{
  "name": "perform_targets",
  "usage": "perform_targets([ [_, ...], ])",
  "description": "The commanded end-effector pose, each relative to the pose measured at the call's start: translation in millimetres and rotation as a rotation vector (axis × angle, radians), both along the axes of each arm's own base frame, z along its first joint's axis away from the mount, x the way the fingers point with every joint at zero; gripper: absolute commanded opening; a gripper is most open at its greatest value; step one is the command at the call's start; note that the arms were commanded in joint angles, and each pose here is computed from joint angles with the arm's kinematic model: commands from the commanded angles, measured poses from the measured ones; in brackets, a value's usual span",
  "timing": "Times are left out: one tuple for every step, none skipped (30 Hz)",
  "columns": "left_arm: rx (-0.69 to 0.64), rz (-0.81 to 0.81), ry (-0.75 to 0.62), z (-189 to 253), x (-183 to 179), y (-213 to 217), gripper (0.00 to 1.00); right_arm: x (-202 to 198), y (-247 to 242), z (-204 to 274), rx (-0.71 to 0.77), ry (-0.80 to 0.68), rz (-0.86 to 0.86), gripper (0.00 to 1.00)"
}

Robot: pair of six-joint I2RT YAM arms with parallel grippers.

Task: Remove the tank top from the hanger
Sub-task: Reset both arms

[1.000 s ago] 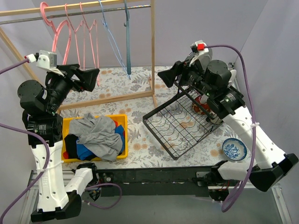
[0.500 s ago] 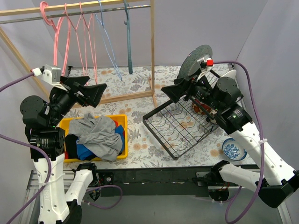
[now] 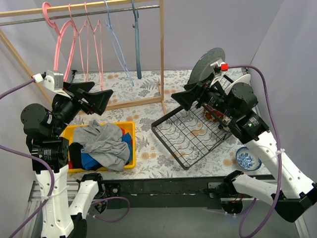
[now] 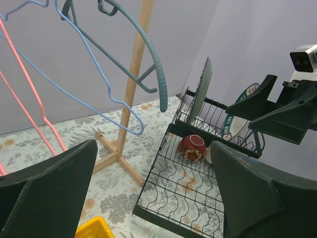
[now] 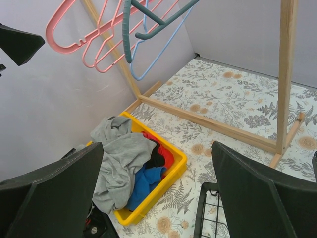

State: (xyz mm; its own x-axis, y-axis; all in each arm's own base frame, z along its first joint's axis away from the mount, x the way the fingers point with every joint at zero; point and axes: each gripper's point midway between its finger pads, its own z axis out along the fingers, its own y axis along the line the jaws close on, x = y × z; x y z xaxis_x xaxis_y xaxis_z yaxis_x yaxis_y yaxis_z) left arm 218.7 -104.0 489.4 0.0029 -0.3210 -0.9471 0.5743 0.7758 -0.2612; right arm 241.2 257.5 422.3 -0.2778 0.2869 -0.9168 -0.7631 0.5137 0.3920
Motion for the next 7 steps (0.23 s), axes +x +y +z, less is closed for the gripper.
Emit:
perform_targets([
  [-0.003,0.006,0.001,0.8,0.7,0.6,0.98,-5.5,-0.9,16.8,0.042,-0.045,0.016,0.99],
  [-0.003,0.006,-0.001,1.3,0.4,0.6,0.98,-5.8,-0.8,18.4,0.043,-0.046,0.017,0.98],
  [-0.003,0.006,-0.001,1.4,0.9,0.6,0.98,-5.2,-0.5,18.5,0.041,-0.046,0.017,0.99],
  [-0.005,0.006,0.005,0.5,2.1,0.6,0.98,-5.2,-0.5,18.5,0.041,-0.046,0.017,0.98],
  [-0.005,0.006,0.003,1.1,1.8,0.6,0.98,-4.5,-0.5,18.0,0.041,-0.043,0.016,0.98],
  [-0.003,0.006,0.002,1.1,2.4,0.7,0.98,-5.0,-0.6,18.9,0.042,-0.047,0.016,0.99],
  [-0.006,0.006,0.002,1.7,2.0,0.6,0.98,-4.9,-0.6,19.2,0.042,-0.05,0.015,0.99],
])
